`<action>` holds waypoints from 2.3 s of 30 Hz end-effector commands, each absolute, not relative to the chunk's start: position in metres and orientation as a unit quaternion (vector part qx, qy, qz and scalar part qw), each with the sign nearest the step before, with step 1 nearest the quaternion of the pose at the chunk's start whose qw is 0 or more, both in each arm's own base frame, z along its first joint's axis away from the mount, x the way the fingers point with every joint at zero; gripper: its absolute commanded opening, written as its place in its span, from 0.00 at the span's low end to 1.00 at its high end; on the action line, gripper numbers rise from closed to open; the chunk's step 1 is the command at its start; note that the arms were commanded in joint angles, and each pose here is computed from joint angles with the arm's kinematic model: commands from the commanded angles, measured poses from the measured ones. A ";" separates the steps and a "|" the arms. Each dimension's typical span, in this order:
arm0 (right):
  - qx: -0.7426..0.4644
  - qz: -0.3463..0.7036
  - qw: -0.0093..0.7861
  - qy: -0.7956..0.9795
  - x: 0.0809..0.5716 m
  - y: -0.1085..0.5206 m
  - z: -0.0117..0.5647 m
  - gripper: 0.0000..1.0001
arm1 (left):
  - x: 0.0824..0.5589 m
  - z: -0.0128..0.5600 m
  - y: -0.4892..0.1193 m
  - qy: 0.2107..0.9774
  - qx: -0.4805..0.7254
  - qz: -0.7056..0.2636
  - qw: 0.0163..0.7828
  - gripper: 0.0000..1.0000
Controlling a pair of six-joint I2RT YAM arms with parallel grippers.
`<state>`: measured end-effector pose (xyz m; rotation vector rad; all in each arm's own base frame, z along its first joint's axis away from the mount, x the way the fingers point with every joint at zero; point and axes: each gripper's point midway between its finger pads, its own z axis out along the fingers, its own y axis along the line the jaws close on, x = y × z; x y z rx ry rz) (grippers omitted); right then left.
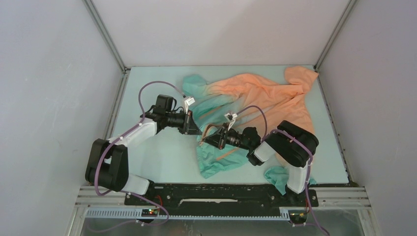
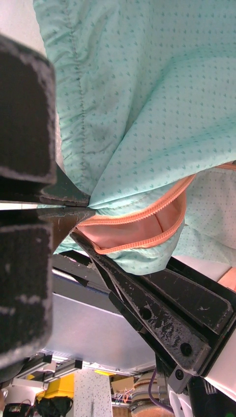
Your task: Zip up the jacket
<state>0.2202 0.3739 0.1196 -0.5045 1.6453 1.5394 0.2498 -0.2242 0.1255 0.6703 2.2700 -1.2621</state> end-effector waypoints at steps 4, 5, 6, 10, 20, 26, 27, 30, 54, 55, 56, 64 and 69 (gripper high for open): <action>-0.201 0.620 0.437 0.620 0.226 0.373 0.145 0.00 | 0.246 0.122 -0.223 0.820 0.249 -0.463 0.228 0.00; -0.198 0.619 0.437 0.622 0.228 0.373 0.144 0.00 | 0.246 0.123 -0.223 0.819 0.249 -0.464 0.228 0.00; -0.197 0.619 0.437 0.623 0.229 0.372 0.143 0.00 | 0.245 0.123 -0.224 0.818 0.251 -0.465 0.229 0.00; -0.194 0.620 0.437 0.622 0.229 0.372 0.145 0.00 | 0.244 0.121 -0.224 0.819 0.251 -0.463 0.226 0.00; -0.178 0.623 0.446 0.617 0.244 0.371 0.155 0.00 | 0.241 0.118 -0.226 0.820 0.256 -0.462 0.220 0.00; -0.174 0.630 0.442 0.614 0.245 0.375 0.158 0.00 | 0.240 0.119 -0.227 0.819 0.257 -0.464 0.220 0.00; -0.173 0.630 0.443 0.614 0.245 0.375 0.159 0.00 | 0.240 0.119 -0.228 0.819 0.257 -0.464 0.219 0.00; -0.160 0.630 0.437 0.622 0.249 0.374 0.154 0.00 | 0.240 0.120 -0.227 0.819 0.259 -0.462 0.221 0.00; -0.132 0.639 0.419 0.631 0.263 0.367 0.152 0.00 | 0.234 0.115 -0.228 0.826 0.266 -0.449 0.213 0.00; -0.131 0.642 0.417 0.629 0.262 0.367 0.154 0.00 | 0.234 0.114 -0.228 0.826 0.268 -0.448 0.213 0.00; -0.129 0.645 0.416 0.628 0.263 0.367 0.157 0.00 | 0.233 0.112 -0.228 0.828 0.270 -0.443 0.211 0.00; -0.098 0.657 0.409 0.626 0.275 0.357 0.167 0.00 | 0.229 0.102 -0.227 0.840 0.280 -0.420 0.201 0.00; -0.116 0.662 0.411 0.616 0.265 0.365 0.176 0.00 | 0.230 0.101 -0.228 0.842 0.275 -0.419 0.199 0.00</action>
